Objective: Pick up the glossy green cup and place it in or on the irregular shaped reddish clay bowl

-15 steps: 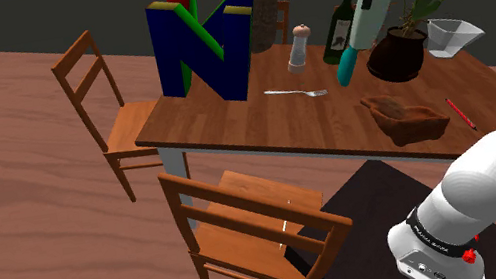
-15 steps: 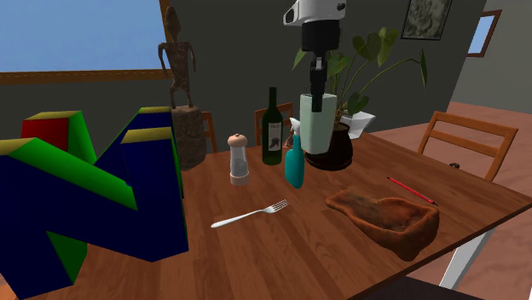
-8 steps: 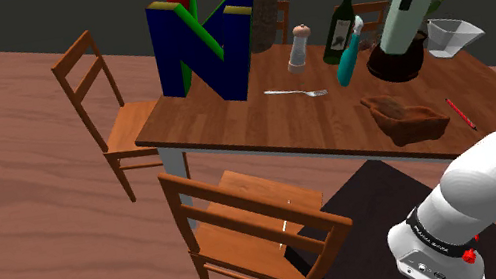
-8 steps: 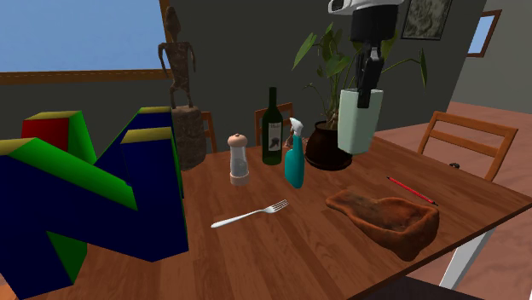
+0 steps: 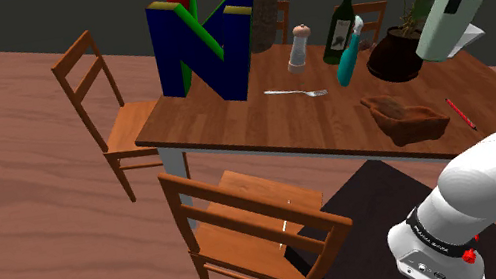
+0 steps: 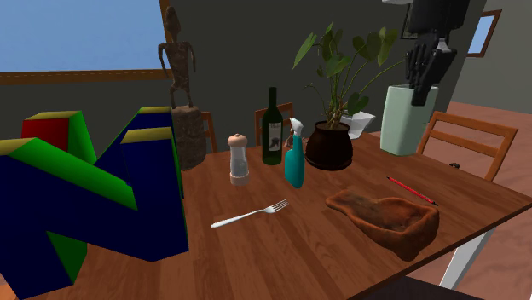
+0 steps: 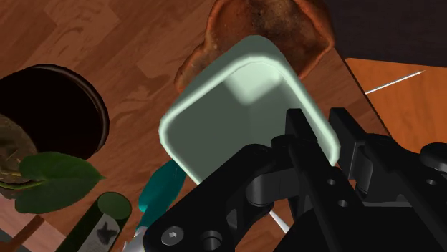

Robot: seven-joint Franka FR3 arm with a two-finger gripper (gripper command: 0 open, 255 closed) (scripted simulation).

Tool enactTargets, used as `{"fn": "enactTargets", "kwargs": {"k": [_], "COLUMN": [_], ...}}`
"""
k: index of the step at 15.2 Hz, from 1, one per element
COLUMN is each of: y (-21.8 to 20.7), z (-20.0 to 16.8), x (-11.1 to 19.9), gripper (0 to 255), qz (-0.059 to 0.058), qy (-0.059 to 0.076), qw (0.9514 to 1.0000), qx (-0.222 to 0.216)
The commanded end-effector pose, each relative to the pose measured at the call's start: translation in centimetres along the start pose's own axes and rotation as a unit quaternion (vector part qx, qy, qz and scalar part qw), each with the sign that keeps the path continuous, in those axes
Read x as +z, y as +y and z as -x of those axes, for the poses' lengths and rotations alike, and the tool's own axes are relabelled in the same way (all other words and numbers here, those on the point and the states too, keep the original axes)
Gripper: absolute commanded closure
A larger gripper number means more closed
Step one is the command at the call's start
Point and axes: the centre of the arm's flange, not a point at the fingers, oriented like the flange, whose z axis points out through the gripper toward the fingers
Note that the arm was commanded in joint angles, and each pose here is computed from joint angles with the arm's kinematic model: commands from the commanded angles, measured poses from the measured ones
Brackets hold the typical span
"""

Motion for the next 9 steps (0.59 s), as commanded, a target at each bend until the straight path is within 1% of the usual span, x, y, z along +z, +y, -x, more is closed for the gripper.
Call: {"fn": "enactTargets", "kwargs": {"k": [1, 9], "y": [-0.1, -0.1], "z": [0.5, 0.3], "x": [0.7, 5.0], "gripper": [255, 255], "qz": [0.000, 0.000], "qy": [0.000, 0.000], "qw": [1.0000, 1.0000], "qx": [0.000, 0.000]}}
